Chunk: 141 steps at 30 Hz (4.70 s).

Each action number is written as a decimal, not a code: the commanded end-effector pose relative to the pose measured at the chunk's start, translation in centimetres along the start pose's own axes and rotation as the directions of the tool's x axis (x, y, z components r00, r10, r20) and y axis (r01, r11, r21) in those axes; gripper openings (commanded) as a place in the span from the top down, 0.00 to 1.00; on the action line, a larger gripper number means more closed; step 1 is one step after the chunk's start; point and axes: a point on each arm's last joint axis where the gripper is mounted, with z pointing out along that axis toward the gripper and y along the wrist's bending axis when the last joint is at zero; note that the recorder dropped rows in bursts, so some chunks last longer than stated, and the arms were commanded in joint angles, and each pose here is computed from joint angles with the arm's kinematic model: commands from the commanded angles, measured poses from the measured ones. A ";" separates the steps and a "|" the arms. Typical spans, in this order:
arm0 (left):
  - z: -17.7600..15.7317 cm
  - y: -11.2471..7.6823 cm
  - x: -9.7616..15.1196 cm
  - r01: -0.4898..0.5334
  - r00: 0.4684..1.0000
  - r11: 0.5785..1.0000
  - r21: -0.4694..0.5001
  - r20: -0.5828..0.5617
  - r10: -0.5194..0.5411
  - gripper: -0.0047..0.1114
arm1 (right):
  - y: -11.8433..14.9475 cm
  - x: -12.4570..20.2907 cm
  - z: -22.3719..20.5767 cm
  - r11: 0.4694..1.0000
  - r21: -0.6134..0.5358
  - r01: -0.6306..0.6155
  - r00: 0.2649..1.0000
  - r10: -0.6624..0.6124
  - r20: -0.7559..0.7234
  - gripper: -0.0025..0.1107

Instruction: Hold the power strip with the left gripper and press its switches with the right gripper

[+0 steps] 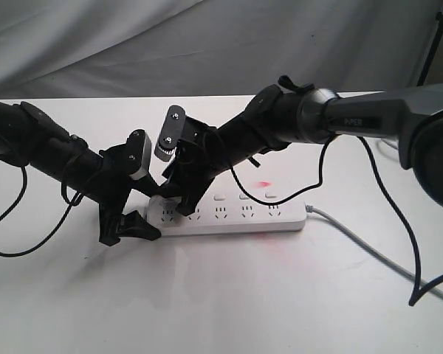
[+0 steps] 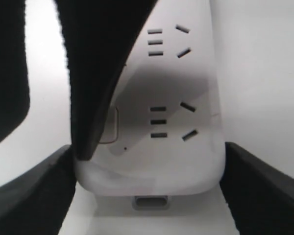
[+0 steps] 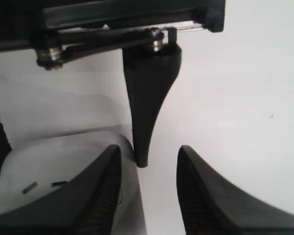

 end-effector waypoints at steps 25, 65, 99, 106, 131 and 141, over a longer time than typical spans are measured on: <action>0.0 0.1 -0.2 -0.010 1.000 1.000 -0.001 -0.001 0.010 0.36 | 0.5 1.4 1.0 0.995 -0.054 0.083 0.993 -0.087 -0.073 0.66; 0.0 0.1 -0.2 -0.010 1.000 1.000 -0.001 -0.001 0.010 0.36 | 1.7 3.9 1.8 0.987 -0.116 0.114 0.979 -0.132 -0.157 0.66; 0.0 0.1 -0.2 -0.010 1.000 1.000 -0.001 -0.001 0.010 0.36 | -0.6 1.9 -3.7 0.999 0.013 0.038 0.995 -0.037 -0.089 0.66; 0.0 0.1 -0.2 -0.010 1.000 1.000 -0.001 -0.001 0.010 0.36 | -0.2 2.3 -2.8 0.999 -0.004 0.032 0.995 -0.032 -0.091 0.66; 0.0 0.1 -0.2 -0.010 1.000 1.000 -0.001 -0.001 0.010 0.36 | -0.1 4.1 -1.4 0.997 -0.034 0.075 0.986 -0.079 -0.149 0.66; 0.0 0.1 -0.2 -0.010 1.000 1.000 -0.001 -0.001 0.010 0.36 | -0.1 5.3 -0.9 0.995 -0.053 0.086 0.979 -0.094 -0.178 0.66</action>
